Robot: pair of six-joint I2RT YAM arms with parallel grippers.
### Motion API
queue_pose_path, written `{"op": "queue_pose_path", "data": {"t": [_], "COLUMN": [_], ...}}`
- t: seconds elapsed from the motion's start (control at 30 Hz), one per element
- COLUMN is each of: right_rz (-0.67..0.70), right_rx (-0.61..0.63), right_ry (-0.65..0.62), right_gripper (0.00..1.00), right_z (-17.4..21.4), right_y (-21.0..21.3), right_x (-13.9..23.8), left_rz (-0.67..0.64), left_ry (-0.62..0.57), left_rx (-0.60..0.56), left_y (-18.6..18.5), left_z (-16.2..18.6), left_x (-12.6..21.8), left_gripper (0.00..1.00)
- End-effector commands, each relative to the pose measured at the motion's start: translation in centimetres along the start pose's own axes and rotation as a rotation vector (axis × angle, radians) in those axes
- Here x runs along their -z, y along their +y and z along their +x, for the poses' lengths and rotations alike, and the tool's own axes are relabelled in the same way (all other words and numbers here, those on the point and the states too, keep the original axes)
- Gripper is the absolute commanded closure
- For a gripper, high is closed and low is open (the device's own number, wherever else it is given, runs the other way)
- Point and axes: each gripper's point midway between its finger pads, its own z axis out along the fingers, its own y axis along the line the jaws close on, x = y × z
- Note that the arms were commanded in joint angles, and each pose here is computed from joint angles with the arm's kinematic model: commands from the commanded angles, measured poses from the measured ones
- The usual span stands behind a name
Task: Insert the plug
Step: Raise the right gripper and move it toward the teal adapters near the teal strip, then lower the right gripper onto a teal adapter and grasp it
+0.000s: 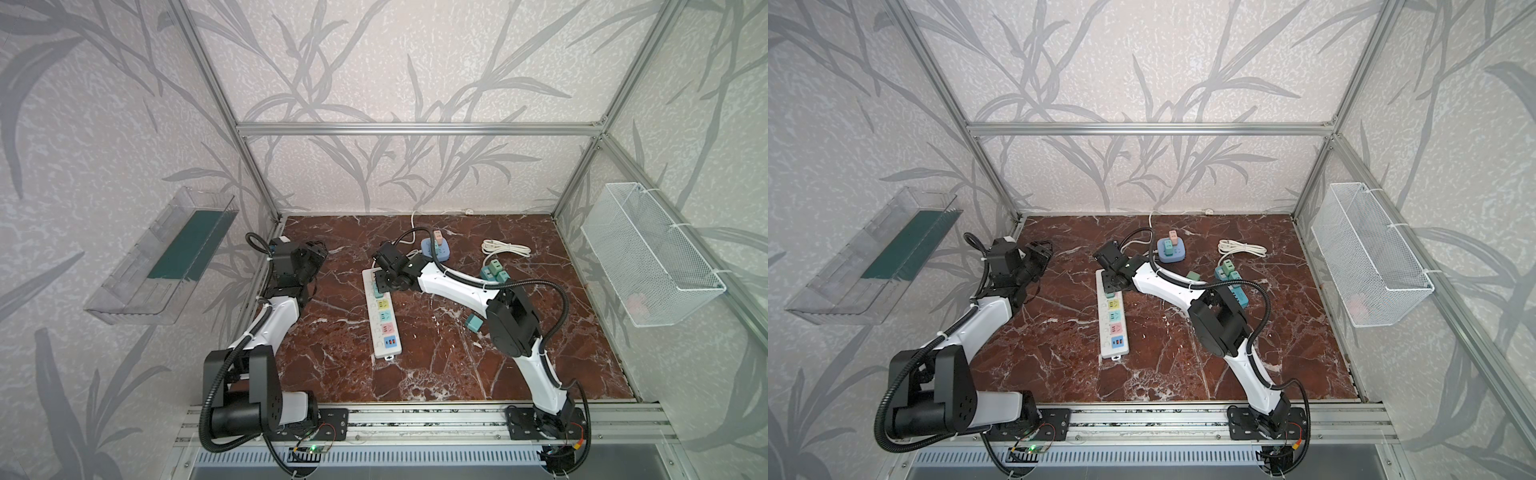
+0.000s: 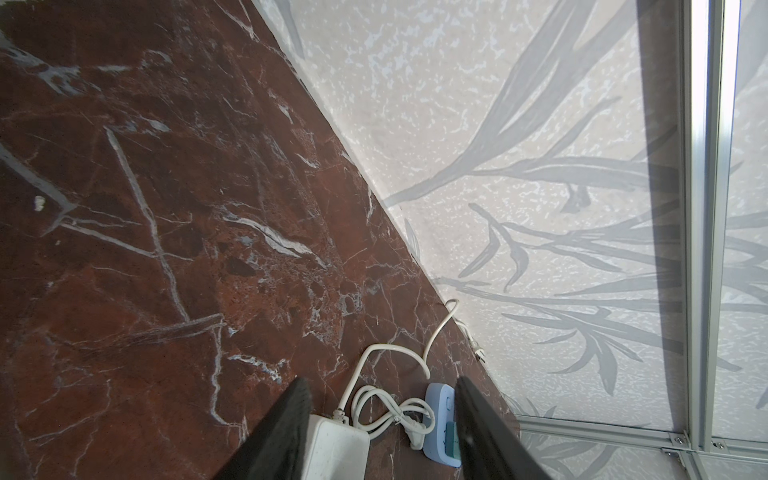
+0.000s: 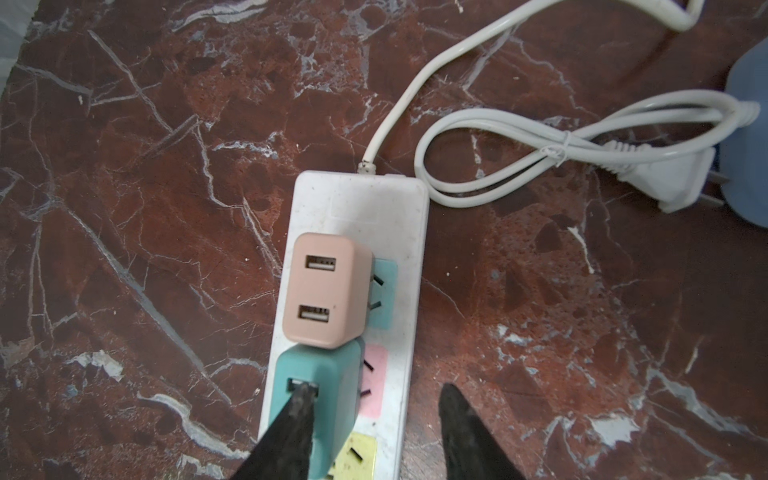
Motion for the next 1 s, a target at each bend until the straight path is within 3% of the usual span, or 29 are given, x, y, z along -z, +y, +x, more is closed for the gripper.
{"op": "queue_pose_path", "data": {"t": [0.0,0.13,0.23,0.33,0.47,0.67,0.8,0.97], "right_rz": [0.033,0.123,0.186,0.247,0.299,0.228,0.2,0.142], "right_rx": [0.041,0.149,0.15,0.067,-0.087,-0.246,-0.249,-0.164], "right_ry": [0.052,-0.123,-0.186,-0.149,-0.069,0.022,0.075,0.188], "right_gripper": [0.5,0.43,0.37,0.35,0.33,0.28,0.23,0.22], "right_z": [1.2,-3.4,-4.1,-1.8,3.3,9.8,12.2,13.6], "right_y": [-1.3,-2.9,-6.2,-11.2,-17.4,-22.2,-23.2,-22.4], "right_x": [1.6,7.9,11.1,12.3,13.0,12.6,11.7,9.3], "left_rz": [0.05,0.082,0.103,0.14,0.214,0.322,0.331,0.322], "left_ry": [-0.007,0.016,0.033,0.076,0.195,0.347,0.38,0.396], "left_rx": [-0.002,-0.026,-0.057,-0.079,-0.15,-0.272,-0.308,-0.325], "left_y": [-1.7,-2.9,-3.9,-5.4,-8.7,-12.8,-13.3,-13.1], "left_z": [-0.8,-0.3,0.5,2.0,6.7,13.2,14.7,15.3], "left_x": [0.0,0.2,0.3,0.4,1.0,2.9,3.5,3.4], "left_gripper": [0.43,0.43,0.43,0.43,0.43,0.43,0.43,0.43]}}
